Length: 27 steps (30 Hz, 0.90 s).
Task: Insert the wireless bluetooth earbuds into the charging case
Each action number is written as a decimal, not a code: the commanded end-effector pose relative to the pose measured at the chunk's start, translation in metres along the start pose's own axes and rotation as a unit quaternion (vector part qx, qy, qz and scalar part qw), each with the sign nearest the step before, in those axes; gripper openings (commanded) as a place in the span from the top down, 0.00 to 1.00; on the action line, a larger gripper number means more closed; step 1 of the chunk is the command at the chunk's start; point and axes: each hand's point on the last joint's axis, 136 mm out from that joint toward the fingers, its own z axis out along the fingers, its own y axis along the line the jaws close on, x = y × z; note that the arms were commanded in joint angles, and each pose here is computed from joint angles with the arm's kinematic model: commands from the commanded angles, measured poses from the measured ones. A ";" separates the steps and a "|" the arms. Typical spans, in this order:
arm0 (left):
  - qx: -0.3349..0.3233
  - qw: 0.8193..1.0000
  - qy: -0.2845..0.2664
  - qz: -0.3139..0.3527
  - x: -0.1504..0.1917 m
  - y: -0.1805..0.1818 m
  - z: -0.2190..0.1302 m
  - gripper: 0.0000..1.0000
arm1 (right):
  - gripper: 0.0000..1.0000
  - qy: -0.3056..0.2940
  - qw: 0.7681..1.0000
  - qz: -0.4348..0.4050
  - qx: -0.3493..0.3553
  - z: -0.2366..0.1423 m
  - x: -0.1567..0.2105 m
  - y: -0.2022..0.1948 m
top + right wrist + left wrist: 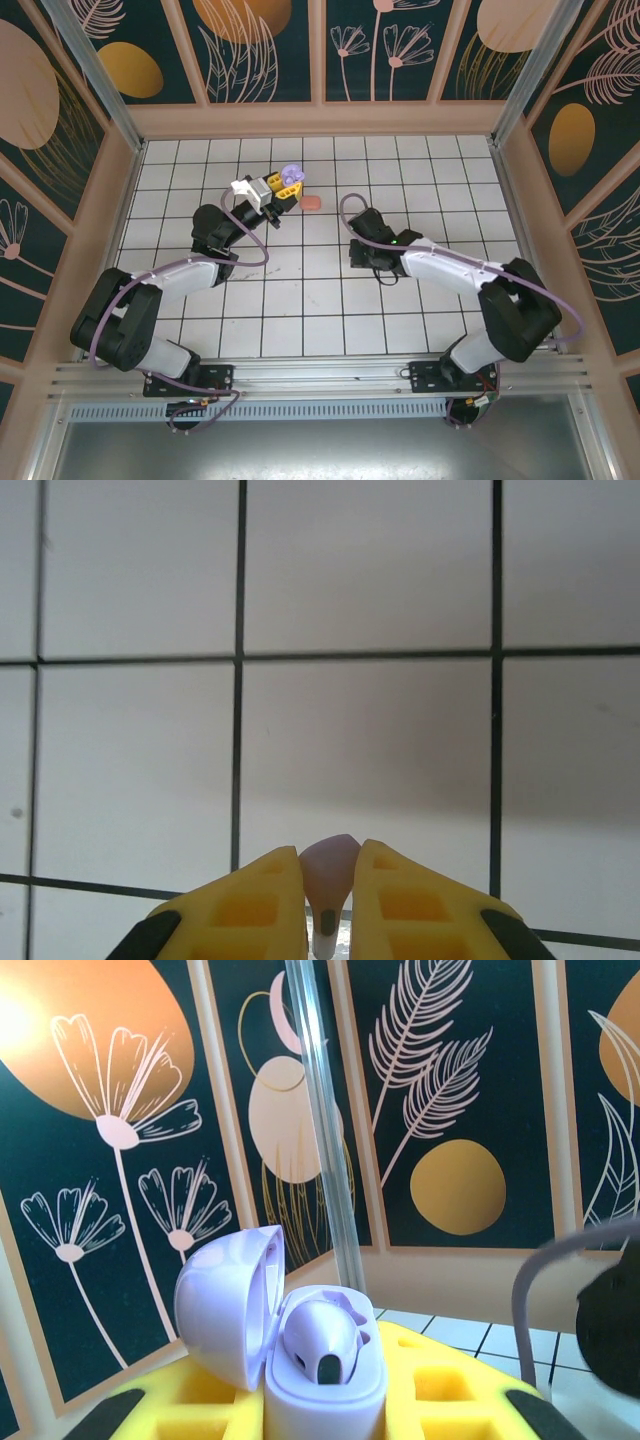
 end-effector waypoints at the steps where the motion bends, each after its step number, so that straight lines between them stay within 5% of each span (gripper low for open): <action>1: 0.001 1.000 -0.022 0.011 -0.016 -0.002 0.001 1.00 | 0.86 0.045 0.999 -0.023 0.005 0.013 0.023 0.001; 12: 0.001 1.000 -0.023 0.014 -0.017 -0.002 0.000 1.00 | 0.85 0.117 0.991 -0.041 0.053 0.033 0.050 -0.005; 19: 0.001 1.000 -0.022 0.016 -0.016 -0.002 -0.001 1.00 | 0.70 0.130 0.989 -0.027 0.057 0.034 0.049 -0.002; 27: 0.001 1.000 -0.022 0.018 -0.016 -0.003 -0.002 1.00 | 0.68 0.142 0.989 0.016 0.045 0.038 0.040 0.001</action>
